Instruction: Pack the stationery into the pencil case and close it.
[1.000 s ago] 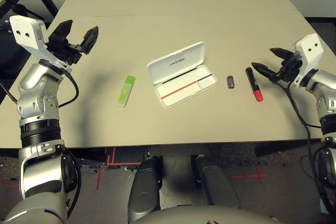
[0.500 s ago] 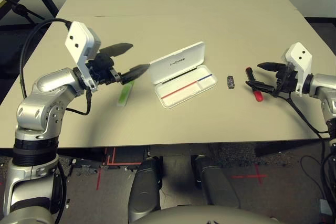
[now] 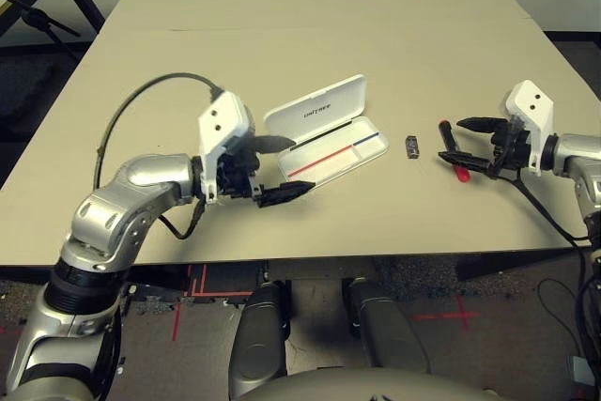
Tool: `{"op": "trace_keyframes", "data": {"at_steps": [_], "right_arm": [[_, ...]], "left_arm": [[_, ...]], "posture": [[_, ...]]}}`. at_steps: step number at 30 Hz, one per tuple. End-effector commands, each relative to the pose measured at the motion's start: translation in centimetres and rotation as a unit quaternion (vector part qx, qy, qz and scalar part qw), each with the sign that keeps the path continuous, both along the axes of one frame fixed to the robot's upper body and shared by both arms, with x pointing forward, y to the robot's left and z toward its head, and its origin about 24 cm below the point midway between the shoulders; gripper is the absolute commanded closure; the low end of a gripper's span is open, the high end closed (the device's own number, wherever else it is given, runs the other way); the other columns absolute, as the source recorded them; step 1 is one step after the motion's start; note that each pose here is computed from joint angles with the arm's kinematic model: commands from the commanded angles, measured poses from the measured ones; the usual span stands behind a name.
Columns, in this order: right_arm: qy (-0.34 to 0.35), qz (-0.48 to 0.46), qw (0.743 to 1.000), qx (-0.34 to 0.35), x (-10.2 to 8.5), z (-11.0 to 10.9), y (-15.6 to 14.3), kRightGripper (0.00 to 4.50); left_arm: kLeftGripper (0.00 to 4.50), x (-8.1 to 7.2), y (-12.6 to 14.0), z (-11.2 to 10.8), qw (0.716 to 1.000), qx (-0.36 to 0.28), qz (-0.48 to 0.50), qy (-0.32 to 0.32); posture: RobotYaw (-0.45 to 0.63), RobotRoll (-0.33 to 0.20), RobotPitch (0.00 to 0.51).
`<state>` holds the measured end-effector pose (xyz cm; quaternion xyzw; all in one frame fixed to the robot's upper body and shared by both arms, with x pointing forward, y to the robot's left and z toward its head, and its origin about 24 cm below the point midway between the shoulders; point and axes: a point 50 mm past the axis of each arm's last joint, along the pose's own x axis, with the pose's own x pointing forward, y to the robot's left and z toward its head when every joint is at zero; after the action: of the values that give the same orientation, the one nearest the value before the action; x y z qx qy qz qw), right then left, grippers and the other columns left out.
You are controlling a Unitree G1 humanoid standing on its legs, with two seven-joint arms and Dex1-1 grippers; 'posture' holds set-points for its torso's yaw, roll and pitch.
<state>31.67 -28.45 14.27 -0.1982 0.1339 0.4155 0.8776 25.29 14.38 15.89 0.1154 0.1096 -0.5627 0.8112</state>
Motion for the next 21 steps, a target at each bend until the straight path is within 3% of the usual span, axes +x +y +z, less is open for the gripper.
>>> {"op": "trace_keyframes", "data": {"at_steps": [1, 10, 21], "right_arm": [[0.017, 0.016, 1.0, -0.002, -0.4, -0.2, 0.3, 0.0], [0.014, 0.019, 1.0, -0.007, -0.7, 0.2, 0.3, 0.0], [0.006, 0.015, 1.0, -0.01, -1.0, 0.5, 0.3, 0.0]], "left_arm": [[0.02, 0.3, -0.7, -1.3, 1.0, 0.016, -0.011, 0.017], [0.02, 1.9, -2.0, -3.9, 0.996, 0.077, -0.015, 0.043], [0.02, 3.4, -2.5, -5.0, 0.992, 0.11, -0.016, 0.059]], "posture": [[-0.03, 0.0, 0.166], [-0.06, 0.0, 0.174], [-0.08, 0.0, 0.178]]}}
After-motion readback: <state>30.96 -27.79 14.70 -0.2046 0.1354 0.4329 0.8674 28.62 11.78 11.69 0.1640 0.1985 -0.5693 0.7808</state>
